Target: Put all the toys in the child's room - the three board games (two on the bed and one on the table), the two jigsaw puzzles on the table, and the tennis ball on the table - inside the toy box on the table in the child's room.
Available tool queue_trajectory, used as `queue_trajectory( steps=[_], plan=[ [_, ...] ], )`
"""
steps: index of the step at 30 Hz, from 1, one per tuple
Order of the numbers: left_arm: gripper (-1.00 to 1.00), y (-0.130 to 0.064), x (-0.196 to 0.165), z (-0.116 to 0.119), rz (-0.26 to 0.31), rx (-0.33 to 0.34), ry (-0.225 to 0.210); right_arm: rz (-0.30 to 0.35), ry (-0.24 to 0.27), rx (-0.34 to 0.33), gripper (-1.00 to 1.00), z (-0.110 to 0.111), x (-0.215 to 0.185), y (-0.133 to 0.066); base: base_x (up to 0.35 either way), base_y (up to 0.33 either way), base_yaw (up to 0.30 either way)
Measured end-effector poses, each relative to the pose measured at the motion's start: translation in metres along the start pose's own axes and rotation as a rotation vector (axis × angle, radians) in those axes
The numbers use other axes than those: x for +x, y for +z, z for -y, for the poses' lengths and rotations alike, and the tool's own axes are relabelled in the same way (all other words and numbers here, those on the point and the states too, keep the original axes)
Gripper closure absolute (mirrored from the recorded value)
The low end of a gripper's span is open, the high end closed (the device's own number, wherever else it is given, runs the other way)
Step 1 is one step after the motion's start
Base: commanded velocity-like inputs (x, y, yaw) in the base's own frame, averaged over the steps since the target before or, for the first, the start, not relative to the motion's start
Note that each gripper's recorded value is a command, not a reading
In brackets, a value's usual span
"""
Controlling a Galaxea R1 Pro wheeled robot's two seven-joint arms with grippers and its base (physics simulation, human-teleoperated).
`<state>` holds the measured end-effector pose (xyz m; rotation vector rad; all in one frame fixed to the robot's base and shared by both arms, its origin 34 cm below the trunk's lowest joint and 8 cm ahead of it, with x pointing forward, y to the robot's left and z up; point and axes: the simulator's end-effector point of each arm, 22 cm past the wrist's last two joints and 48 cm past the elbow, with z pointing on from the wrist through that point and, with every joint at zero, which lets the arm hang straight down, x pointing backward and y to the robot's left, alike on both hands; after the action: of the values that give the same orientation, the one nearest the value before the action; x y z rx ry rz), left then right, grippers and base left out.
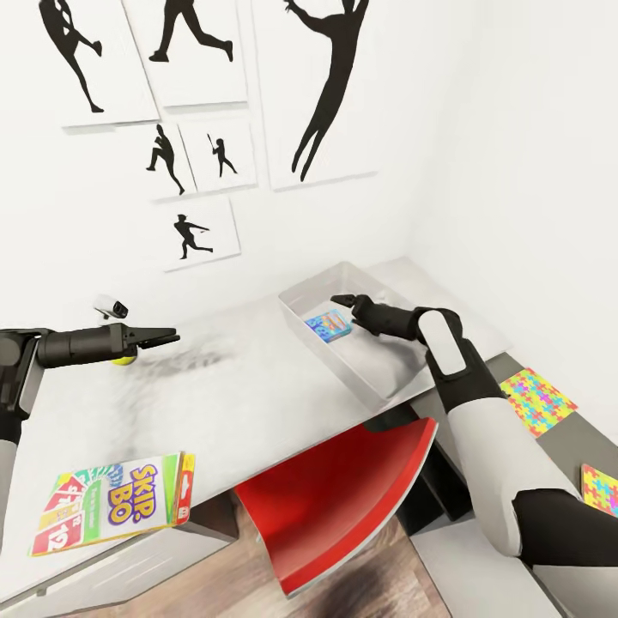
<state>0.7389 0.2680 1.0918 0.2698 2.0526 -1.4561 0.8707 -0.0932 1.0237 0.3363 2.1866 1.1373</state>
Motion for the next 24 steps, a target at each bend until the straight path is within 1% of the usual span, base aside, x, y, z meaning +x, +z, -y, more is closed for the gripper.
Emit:
queue_trajectory(
  steps=[6,9,12,13,14,15,17,21,24],
  plan=[
    [-1.00,0.000,0.000,0.000,-0.001,-0.001,0.000,0.073,-0.086,-0.072,-1.00,-0.045,-0.027,-0.019,0.000,0.000,0.000],
    [-1.00,-0.001,0.000,0.000,-0.001,-0.002,0.000,0.076,-0.111,-0.089,-1.00,-0.057,-0.030,-0.025,0.000,0.000,0.000],
    [-1.00,-0.001,0.000,0.000,-0.001,-0.003,0.000,0.074,-0.146,-0.116,-1.00,-0.075,-0.033,-0.034,0.000,0.000,0.000],
    [-1.00,-0.001,0.000,-0.001,-0.002,-0.004,0.001,0.079,-0.170,-0.134,-1.00,-0.088,-0.035,-0.040,0.000,0.000,0.000],
    [-1.00,-0.001,0.000,-0.001,-0.002,-0.005,0.001,0.084,-0.184,-0.142,-1.00,-0.094,-0.037,-0.044,0.000,0.000,0.000],
    [-1.00,-0.002,0.000,-0.001,-0.002,-0.006,0.002,0.091,-0.208,-0.159,-1.00,-0.106,-0.040,-0.052,0.000,0.000,0.000],
    [-1.00,-0.003,0.000,0.000,-0.002,-0.007,0.003,0.097,-0.237,-0.177,-1.00,-0.119,-0.043,-0.061,0.000,0.000,0.000],
    [-1.00,-0.005,-0.002,0.002,0.001,-0.010,0.008,0.092,-0.264,-0.192,-1.00,-0.131,-0.042,-0.072,-0.027,0.000,0.000],
    [-1.00,-0.008,-0.004,0.004,0.003,-0.013,0.013,0.087,-0.272,-0.197,-1.00,-0.132,-0.036,-0.077,-0.110,0.000,0.000]
  ],
)
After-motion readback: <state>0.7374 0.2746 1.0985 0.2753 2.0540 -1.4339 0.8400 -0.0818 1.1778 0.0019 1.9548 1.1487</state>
